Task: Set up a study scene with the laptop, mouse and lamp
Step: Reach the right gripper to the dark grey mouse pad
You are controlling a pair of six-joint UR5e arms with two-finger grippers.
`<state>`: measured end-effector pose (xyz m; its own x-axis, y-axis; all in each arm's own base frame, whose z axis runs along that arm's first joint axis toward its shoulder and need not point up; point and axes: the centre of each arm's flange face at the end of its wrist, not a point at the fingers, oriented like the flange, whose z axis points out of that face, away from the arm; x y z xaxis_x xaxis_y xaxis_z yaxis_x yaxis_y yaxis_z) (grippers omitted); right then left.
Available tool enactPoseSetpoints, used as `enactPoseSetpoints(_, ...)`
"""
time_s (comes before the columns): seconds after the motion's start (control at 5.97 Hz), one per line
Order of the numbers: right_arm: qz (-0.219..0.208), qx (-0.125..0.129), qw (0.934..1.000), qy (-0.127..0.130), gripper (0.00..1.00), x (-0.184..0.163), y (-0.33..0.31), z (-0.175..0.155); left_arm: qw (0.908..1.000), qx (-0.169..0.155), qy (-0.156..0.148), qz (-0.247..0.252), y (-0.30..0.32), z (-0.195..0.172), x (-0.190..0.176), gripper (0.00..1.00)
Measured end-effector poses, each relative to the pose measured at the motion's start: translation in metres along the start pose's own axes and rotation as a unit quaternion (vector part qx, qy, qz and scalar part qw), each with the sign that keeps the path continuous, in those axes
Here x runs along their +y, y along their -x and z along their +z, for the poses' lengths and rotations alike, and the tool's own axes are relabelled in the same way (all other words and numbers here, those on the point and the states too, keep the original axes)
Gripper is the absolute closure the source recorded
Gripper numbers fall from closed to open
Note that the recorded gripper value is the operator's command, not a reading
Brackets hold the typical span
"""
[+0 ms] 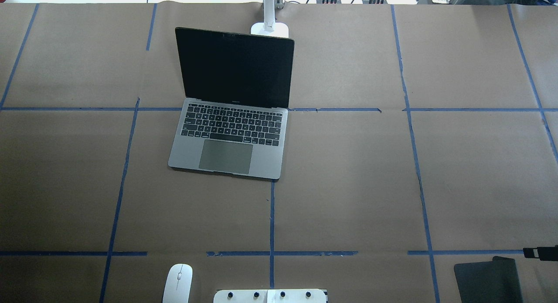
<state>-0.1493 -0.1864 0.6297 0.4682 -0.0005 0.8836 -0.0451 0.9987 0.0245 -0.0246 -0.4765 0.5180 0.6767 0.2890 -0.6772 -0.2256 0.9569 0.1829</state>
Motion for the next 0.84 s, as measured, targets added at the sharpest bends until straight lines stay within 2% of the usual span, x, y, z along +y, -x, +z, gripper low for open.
enactPoseSetpoints(0.5,0.01,0.003,0.9995,0.028,0.01,0.013,0.005,0.013,1.0,0.0,-0.001,0.0,-0.001,-0.001,0.0,0.0)
enactPoseSetpoints(0.84,0.012,0.011,0.9994,0.029,0.03,0.022,0.011,0.028,1.0,0.0,-0.001,0.0,-0.001,-0.001,0.0,0.0)
